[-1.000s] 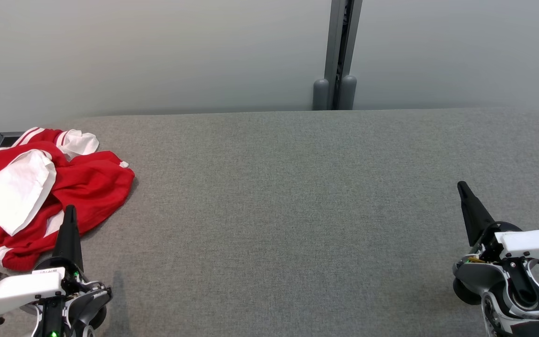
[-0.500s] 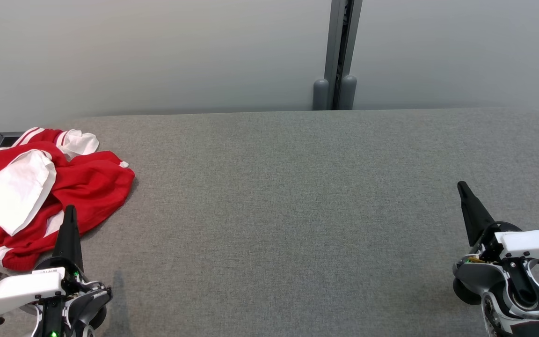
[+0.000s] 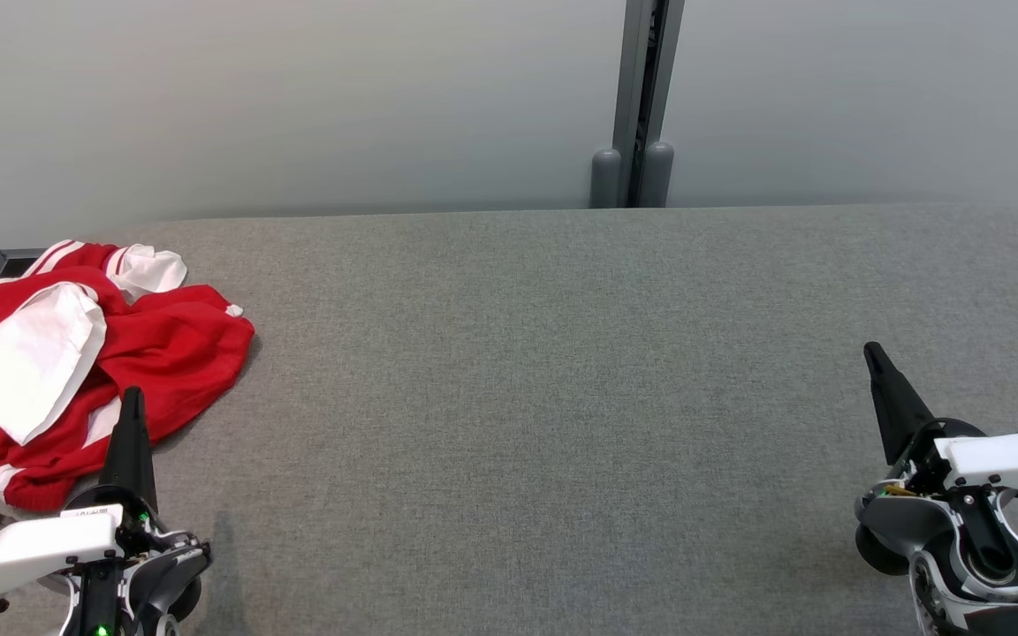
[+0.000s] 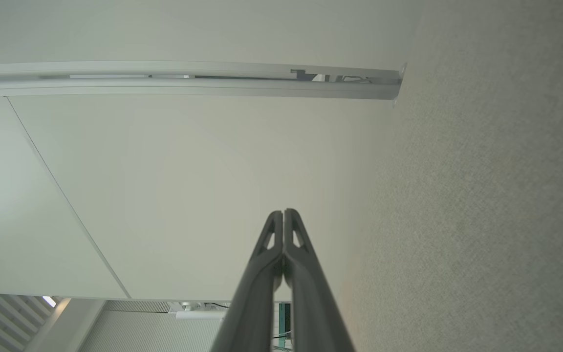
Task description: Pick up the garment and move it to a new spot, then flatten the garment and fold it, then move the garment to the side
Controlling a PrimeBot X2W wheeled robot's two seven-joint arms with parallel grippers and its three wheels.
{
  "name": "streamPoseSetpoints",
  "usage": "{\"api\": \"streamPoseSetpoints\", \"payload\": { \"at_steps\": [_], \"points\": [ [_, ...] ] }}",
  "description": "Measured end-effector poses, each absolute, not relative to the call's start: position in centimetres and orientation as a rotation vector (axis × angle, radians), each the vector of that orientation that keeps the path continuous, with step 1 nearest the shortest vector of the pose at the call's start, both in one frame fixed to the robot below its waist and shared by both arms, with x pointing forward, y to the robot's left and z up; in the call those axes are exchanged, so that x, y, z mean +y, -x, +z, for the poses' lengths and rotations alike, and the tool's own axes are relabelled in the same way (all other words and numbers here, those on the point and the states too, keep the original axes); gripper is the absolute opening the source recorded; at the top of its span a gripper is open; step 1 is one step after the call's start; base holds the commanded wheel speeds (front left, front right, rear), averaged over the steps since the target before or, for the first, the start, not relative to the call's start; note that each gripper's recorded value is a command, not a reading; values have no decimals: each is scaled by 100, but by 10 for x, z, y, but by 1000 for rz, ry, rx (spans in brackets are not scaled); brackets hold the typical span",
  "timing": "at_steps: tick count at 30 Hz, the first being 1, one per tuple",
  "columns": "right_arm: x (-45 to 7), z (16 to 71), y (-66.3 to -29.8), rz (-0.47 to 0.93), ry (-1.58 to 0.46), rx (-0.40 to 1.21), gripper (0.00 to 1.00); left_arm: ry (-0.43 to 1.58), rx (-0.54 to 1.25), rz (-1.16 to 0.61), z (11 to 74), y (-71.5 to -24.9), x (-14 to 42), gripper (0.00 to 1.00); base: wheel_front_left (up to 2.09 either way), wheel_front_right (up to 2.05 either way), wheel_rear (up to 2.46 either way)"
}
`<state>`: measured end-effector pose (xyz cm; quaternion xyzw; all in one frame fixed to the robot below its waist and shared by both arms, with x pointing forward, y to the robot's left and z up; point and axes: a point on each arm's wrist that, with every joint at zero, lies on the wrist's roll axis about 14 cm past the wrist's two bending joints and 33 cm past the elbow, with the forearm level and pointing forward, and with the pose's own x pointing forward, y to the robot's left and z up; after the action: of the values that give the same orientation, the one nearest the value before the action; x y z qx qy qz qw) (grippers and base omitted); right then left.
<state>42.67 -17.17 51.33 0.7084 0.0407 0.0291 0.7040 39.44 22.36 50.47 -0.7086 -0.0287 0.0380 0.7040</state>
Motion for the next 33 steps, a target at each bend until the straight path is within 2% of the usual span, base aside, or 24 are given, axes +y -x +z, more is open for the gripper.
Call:
{"api": "streamPoseSetpoints", "payload": {
  "at_steps": [10, 11, 17, 33],
  "points": [
    [-172, 513, -427, 65, -1576, 90, 0, 1576, -64, 84, 505, -394, 224, 0, 0, 0, 0],
    [-171, 512, -426, 63, -1576, 94, 100, 1577, -60, 88, 503, -394, 223, 100, 0, 0, 0],
    [-166, 475, -407, -17, -1595, 176, 100, 1598, 16, 174, 468, -376, 218, 100, 0, 0, 0],
    [-167, 501, -411, 13, -1581, 73, 100, 1533, -43, 146, 486, -381, 215, 100, 0, 0, 0]
  ]
}}
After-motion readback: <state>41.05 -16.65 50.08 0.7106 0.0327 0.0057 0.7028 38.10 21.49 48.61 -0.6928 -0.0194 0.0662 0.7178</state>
